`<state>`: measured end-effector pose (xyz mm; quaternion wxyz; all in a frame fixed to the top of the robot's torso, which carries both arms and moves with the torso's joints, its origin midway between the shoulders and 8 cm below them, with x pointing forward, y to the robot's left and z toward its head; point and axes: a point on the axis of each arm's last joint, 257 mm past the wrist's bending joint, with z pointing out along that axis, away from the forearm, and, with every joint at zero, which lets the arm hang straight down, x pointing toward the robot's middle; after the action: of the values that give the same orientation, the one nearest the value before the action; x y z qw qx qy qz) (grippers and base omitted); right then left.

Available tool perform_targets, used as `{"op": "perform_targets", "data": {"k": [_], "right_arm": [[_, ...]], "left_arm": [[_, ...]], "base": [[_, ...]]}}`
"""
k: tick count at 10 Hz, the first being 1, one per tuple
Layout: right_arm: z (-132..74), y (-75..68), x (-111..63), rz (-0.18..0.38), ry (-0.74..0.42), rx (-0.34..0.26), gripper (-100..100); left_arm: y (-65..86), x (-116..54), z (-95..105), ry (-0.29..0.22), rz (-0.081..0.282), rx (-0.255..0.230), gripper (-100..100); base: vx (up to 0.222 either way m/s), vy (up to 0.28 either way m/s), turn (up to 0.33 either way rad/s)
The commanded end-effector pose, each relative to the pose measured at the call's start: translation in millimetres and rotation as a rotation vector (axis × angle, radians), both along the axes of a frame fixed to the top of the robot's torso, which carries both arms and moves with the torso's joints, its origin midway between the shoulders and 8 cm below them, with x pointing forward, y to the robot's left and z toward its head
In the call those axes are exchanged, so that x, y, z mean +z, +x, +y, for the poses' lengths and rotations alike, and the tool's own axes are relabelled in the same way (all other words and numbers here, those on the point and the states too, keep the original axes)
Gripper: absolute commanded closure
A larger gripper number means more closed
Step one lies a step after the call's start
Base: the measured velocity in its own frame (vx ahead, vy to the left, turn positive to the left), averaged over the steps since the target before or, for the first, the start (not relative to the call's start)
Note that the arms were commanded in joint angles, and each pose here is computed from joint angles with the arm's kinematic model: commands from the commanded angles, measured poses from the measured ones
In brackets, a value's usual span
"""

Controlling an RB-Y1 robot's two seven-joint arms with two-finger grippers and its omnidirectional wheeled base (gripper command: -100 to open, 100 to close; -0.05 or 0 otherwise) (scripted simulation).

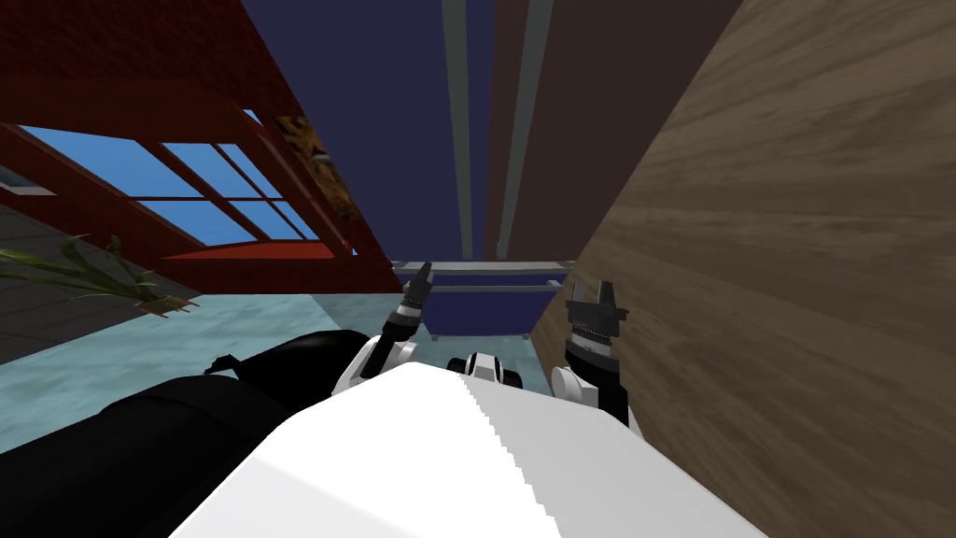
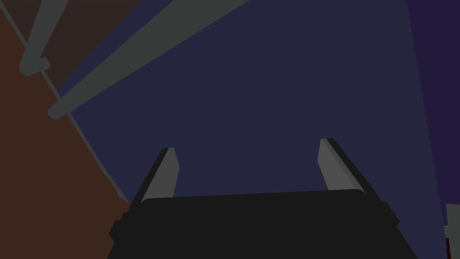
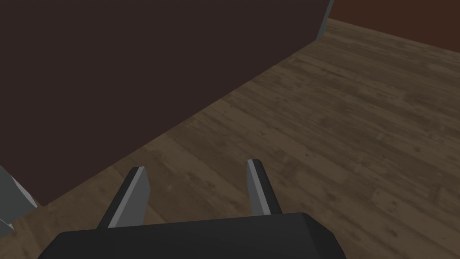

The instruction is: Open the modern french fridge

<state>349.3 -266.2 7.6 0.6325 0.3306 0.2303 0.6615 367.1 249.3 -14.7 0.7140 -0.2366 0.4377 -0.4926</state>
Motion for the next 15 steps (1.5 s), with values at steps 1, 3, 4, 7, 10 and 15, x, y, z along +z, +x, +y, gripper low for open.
{"op": "perform_targets", "data": {"k": [1, 3, 4, 7, 10, 15], "right_arm": [[0.0, 0.0, 0.0, 0.000, 0.000, 0.000, 0], [0.0, 0.0, 0.0, 0.000, 0.000, 0.000, 0], [0.0, 0.0, 0.0, 0.000, 0.000, 0.000, 0], [0.0, 0.0, 0.0, 0.000, 0.000, 0.000, 0], [0.0, 0.0, 0.0, 0.000, 0.000, 0.000, 0], [0.0, 0.0, 0.0, 0.000, 0.000, 0.000, 0]], "left_arm": [[-0.3, -5.6, 3.1, 0.051, 0.050, 0.017, -100], [-1.0, -7.0, 4.4, 0.078, 0.072, 0.025, -100], [-1.9, -8.1, 5.2, 0.107, 0.091, 0.030, -100], [-3.5, -12.2, 6.0, 0.172, 0.133, 0.037, -100], [-4.0, -23.1, 8.6, 0.248, 0.190, 0.043, -100], [-4.2, -45.2, 18.1, 0.352, 0.284, 0.065, -100]], "base": [[0.064, -0.025, -0.071], [0.060, -0.032, -0.046], [0.056, -0.028, -0.060], [0.054, -0.024, -0.056], [0.051, -0.022, -0.049], [0.046, -0.020, -0.043]]}}
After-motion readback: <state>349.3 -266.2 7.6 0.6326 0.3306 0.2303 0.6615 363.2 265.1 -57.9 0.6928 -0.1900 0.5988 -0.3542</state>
